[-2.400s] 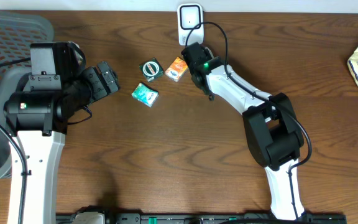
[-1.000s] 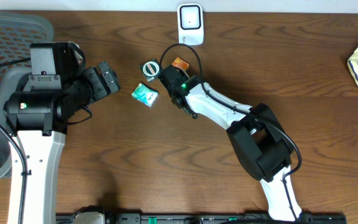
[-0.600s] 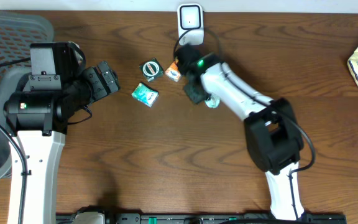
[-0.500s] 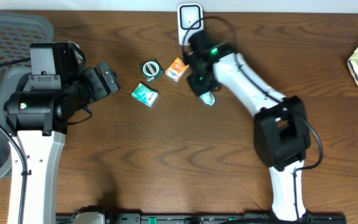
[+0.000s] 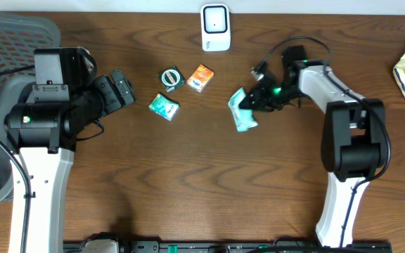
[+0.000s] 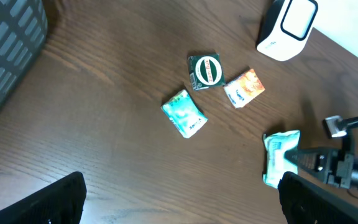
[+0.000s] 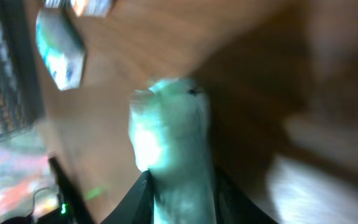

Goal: Scan the item barcode

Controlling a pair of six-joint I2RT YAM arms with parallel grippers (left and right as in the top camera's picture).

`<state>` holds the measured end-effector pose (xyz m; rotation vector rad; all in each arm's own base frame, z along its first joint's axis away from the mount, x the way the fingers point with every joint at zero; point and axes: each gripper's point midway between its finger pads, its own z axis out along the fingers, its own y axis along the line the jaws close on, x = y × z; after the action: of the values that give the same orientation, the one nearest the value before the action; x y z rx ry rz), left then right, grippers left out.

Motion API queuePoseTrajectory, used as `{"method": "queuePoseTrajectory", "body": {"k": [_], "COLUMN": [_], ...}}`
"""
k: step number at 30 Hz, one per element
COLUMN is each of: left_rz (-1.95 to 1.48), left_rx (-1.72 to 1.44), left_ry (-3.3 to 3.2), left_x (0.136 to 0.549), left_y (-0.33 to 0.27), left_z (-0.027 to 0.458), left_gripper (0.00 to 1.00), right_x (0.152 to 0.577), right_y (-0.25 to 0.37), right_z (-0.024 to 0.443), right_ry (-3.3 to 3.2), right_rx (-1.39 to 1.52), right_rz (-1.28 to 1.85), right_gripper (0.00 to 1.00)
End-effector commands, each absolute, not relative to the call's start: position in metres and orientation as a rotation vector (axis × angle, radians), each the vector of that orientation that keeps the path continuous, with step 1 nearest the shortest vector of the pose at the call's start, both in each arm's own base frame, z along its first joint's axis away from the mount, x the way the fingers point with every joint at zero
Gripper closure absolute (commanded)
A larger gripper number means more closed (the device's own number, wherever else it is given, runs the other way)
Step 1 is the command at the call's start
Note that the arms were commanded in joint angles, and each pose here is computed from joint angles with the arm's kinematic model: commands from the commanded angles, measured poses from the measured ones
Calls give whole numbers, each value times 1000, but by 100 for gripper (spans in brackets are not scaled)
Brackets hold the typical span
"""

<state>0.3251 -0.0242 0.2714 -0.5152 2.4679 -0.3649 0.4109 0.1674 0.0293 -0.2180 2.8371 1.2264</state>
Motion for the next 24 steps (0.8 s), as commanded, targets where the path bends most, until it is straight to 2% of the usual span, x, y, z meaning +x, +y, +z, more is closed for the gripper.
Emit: {"method": "queuePoseTrajectory", "body": {"k": [1, 3, 6, 9, 12, 19, 24], "left_rz": [-353, -353, -353, -353, -353, -353, -353], "left_rx": [-515, -515, -515, -515, -515, -515, -515], "left_ry": [2464, 2464, 2464, 2464, 2464, 2465, 2464], "left_x": [326, 326, 326, 326, 326, 325, 326], "left_y": [-22, -22, -22, -22, -22, -22, -22], "left_z": [272, 272, 272, 272, 272, 272, 272], "left_gripper": [2, 2, 2, 2, 2, 2, 2], "right_x": [437, 445, 455, 453, 442, 405, 396], "right_y": [112, 103, 100, 114, 122, 139, 152], "right_z": [20, 31, 53, 80, 71, 28, 12], "right_ry": [2906, 2894, 2877, 2896, 2979, 3094, 3068], "right_rx": [32, 52, 52, -93, -185, -503, -587], "right_rz": [959, 945, 940, 899, 717, 10, -70], "right_gripper": [44, 39, 40, 41, 42, 39, 41]}}
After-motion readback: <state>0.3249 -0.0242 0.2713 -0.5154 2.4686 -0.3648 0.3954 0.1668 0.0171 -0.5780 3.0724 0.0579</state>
